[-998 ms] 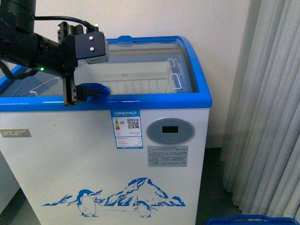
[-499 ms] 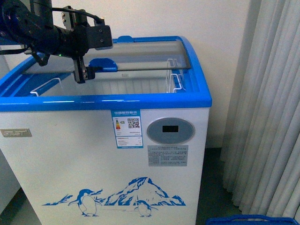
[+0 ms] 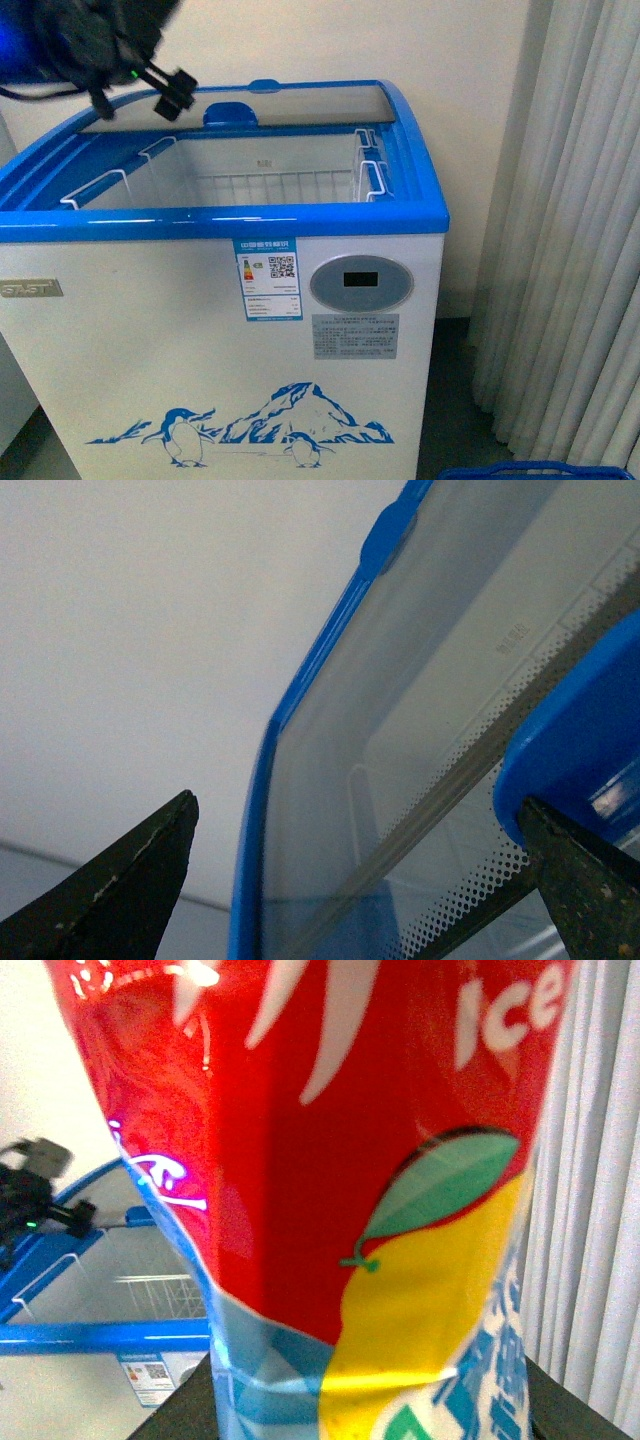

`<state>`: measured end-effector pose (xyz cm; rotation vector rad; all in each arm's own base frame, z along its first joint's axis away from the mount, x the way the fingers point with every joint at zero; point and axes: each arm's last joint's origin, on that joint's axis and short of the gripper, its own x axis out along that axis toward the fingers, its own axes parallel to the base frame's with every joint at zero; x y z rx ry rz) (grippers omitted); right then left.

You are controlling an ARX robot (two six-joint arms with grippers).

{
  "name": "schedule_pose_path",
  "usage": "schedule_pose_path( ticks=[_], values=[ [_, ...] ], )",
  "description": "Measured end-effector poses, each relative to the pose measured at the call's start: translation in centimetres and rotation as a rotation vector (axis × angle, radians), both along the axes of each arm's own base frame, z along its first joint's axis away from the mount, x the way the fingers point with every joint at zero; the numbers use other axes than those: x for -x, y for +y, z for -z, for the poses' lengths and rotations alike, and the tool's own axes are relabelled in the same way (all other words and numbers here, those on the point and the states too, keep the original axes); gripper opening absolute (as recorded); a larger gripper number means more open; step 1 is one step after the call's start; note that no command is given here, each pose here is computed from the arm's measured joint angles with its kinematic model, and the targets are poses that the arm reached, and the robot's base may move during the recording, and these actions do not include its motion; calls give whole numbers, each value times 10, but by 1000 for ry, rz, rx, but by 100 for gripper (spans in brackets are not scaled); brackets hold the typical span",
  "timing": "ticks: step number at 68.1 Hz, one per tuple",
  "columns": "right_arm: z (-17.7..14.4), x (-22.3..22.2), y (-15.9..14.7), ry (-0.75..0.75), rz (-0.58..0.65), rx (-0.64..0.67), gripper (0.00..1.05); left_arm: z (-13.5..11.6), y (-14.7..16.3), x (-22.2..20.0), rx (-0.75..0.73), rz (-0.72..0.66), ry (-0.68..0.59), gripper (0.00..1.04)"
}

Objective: Put drink in fridge

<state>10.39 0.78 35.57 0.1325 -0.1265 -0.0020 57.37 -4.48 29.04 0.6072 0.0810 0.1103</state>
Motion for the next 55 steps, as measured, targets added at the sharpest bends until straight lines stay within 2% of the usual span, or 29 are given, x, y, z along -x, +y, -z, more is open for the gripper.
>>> schedule_pose_path(
  ticks=[9,14,20,28,31,35,39,42,46,50,52,53,54,55],
  values=[
    [0,0,0,0,0,0,40,-38,17,71,315,39,84,97],
    [0,0,0,0,-5,1,40,-38,17,108,433,82,139,97],
    [0,0,0,0,-5,1,40,-16,13,153,542,124,246,97],
    [0,0,0,0,0,0,40,27,9,216,637,143,405,97],
    [0,0,0,0,-1,0,40,36,10,240,628,114,345,92],
    [0,0,0,0,-1,0,40,37,17,277,615,93,128,82],
    [0,0,0,0,-2,0,40,35,25,313,619,114,-24,73],
    [0,0,0,0,-2,0,40,39,33,343,619,123,-81,66],
    [0,-1,0,13,-8,6,40,55,41,380,619,118,-78,57],
    [-5,-6,0,206,-58,58,40,80,44,410,620,88,-36,48],
    [-11,-8,-1,359,-91,96,40,95,45,423,621,81,-15,42],
    [-11,-9,-2,380,-94,96,40,99,44,426,621,82,-10,41],
    [-15,-12,-2,479,-103,128,40,102,44,429,621,84,-8,39],
    [-16,-13,-2,499,-104,134,40,108,44,434,622,91,-7,36]
  ],
)
